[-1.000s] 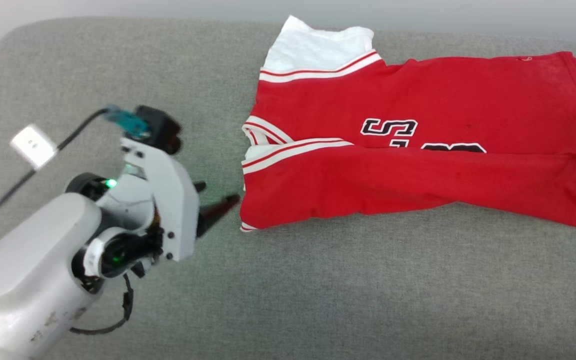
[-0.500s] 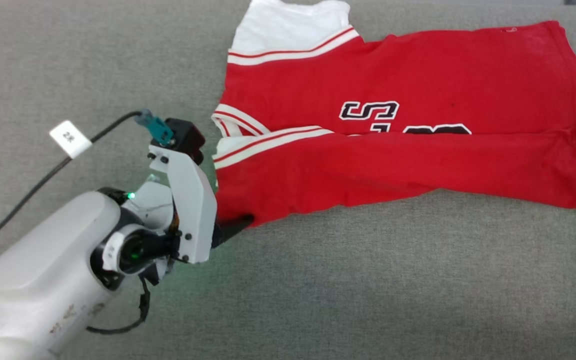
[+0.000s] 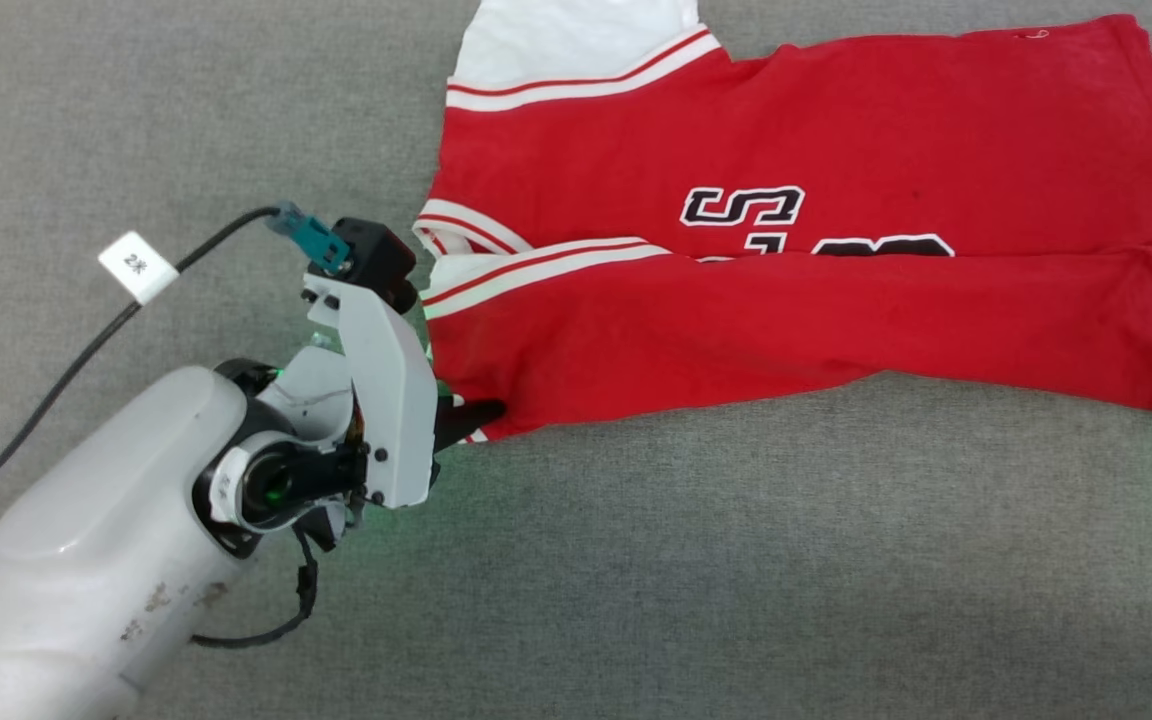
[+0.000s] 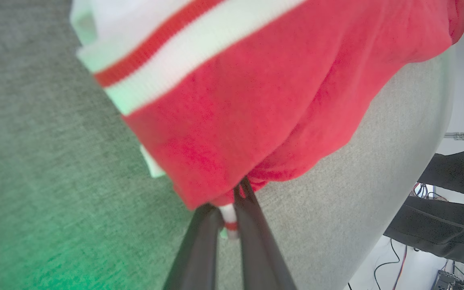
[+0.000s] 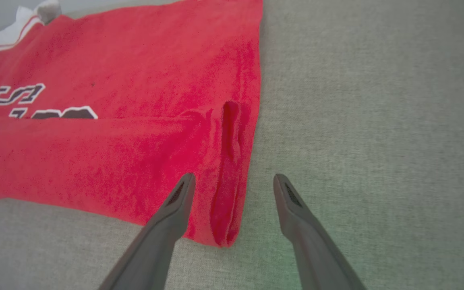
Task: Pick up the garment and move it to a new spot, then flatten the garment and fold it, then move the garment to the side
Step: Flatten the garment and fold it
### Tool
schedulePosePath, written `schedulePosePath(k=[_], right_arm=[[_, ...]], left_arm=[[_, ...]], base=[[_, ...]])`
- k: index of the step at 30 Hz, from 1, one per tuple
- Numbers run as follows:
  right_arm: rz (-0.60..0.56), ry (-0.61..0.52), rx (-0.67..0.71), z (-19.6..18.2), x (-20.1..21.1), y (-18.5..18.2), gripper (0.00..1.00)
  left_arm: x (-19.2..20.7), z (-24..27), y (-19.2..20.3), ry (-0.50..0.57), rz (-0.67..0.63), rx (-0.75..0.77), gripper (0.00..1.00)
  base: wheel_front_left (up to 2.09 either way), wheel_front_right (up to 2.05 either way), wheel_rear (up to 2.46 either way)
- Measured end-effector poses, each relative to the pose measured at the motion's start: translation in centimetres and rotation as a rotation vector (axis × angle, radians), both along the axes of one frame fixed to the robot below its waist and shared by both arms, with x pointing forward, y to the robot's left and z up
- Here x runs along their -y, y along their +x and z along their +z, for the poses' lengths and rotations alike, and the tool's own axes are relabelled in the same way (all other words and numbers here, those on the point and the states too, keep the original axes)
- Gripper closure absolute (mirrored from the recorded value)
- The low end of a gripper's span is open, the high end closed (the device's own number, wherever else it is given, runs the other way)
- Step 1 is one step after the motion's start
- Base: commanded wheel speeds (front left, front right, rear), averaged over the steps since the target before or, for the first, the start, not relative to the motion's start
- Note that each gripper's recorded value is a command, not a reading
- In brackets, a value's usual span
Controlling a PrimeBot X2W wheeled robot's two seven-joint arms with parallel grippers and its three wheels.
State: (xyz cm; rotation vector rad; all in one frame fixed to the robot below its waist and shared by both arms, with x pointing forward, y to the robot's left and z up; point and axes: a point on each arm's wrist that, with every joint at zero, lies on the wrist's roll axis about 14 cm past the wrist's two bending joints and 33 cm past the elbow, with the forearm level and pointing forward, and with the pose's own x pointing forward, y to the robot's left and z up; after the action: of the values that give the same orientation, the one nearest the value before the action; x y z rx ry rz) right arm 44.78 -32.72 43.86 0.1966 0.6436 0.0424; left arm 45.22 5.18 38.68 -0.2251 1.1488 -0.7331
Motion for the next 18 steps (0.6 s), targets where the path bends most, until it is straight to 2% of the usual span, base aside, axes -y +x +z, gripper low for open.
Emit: schedulePosePath(k=[5, 10, 17, 18], right_arm=[[0.106, -0.044, -0.185, -2.2, -1.4, -1.2, 0.00], [0.151, -0.113, -0.326, -4.0, -1.0, -1.3, 0.00], [0.178, -0.166, -0.407, -5.5, -0.8, -1.0, 0.00], [0.185, -0.170, -0.420, -5.8, -0.9, -1.0, 0.76]], left_arm=[[0.0, -0.1, 0.0, -0.011, -0.002, 0.007, 1.00], [0.3, -0.2, 0.0, -0.028, -0.006, 0.013, 1.00], [0.3, -0.5, 0.1, -0.047, 0.000, 0.014, 1.00], [0.3, -0.5, 0.1, -0.054, 0.005, 0.017, 1.00]], base=[[0.00, 0.00, 0.00], [0.00, 0.00, 0.00], [0.00, 0.00, 0.00], [0.00, 0.00, 0.00]])
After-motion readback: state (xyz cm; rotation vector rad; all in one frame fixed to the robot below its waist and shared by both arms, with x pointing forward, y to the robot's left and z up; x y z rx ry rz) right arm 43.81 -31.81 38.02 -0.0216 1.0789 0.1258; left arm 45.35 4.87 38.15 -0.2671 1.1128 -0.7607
